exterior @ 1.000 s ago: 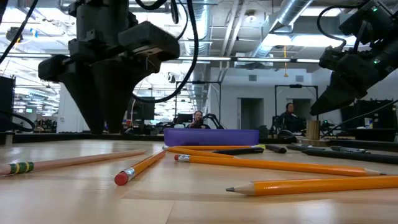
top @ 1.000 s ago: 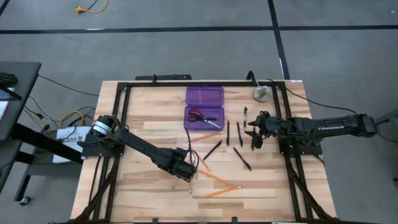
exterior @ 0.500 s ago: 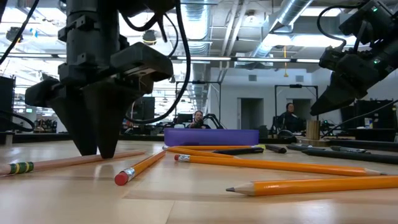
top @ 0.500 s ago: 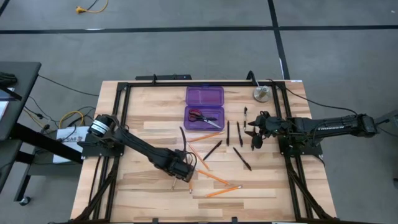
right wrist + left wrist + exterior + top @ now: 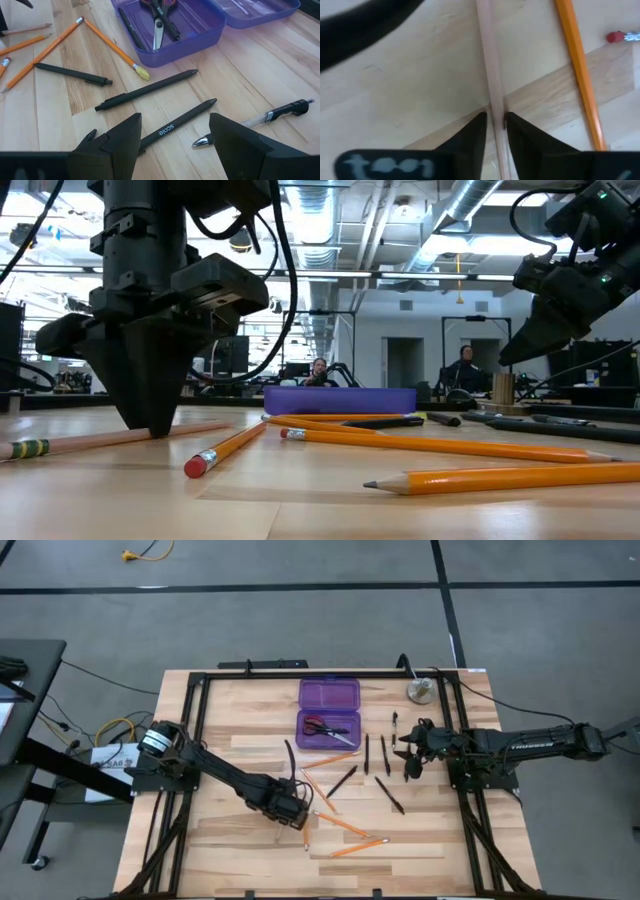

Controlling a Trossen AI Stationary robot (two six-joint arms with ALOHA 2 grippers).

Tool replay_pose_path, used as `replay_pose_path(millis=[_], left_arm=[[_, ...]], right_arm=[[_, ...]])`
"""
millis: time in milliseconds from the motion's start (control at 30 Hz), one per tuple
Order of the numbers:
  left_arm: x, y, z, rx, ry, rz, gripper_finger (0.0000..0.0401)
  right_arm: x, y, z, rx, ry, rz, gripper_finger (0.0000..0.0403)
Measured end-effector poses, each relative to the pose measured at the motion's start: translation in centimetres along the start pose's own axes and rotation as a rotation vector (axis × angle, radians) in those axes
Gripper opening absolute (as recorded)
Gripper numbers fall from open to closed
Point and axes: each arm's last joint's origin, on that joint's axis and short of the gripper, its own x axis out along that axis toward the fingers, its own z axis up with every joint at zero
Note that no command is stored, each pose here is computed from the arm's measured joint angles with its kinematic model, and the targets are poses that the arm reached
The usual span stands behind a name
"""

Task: Pick & place school supplies into a supply box
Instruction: Put the pink pencil into the violet supply box

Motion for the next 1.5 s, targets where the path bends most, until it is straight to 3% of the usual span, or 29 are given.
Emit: replay_pose_path(millis=[200,533,667,833,1100,1333,1500], left_arm=[[0.0,0.2,0.2,0.032,-0.009,0.02,0.001],[-0.7,0.3,0.3,0.0,-0.117,0.02,0.0003],[-2.1,1.9,0.9,-0.019,-0.29,0.121,0.0001],[-4.9,3.1,1.0,-0.027,-0.345,0.164,0.0003],[-6.6,3.7,2.6,0.066,-0.334,0.203,0.0002],[-10.7,2.4,5.4,0.231,-0.437,0.279,0.0001],[-12.5,2.5,7.2,0.223,-0.424,0.303,0.0]], right_arm=[[0.0,0.0,0.0,0.0,0.0,0.0,0.023],[0.0,0.0,0.0,0.0,0.0,0.0,0.023],[0.0,0.0,0.0,0.0,0.0,0.0,0.023],[0.0,0.0,0.0,0.0,-0.002,0.0,0.023],[0.0,0.0,0.0,0.001,-0.004,0.001,0.023],[0.0,0.0,0.0,0.001,-0.004,0.001,0.023],[0.0,0.0,0.0,0.001,-0.004,0.001,0.023]])
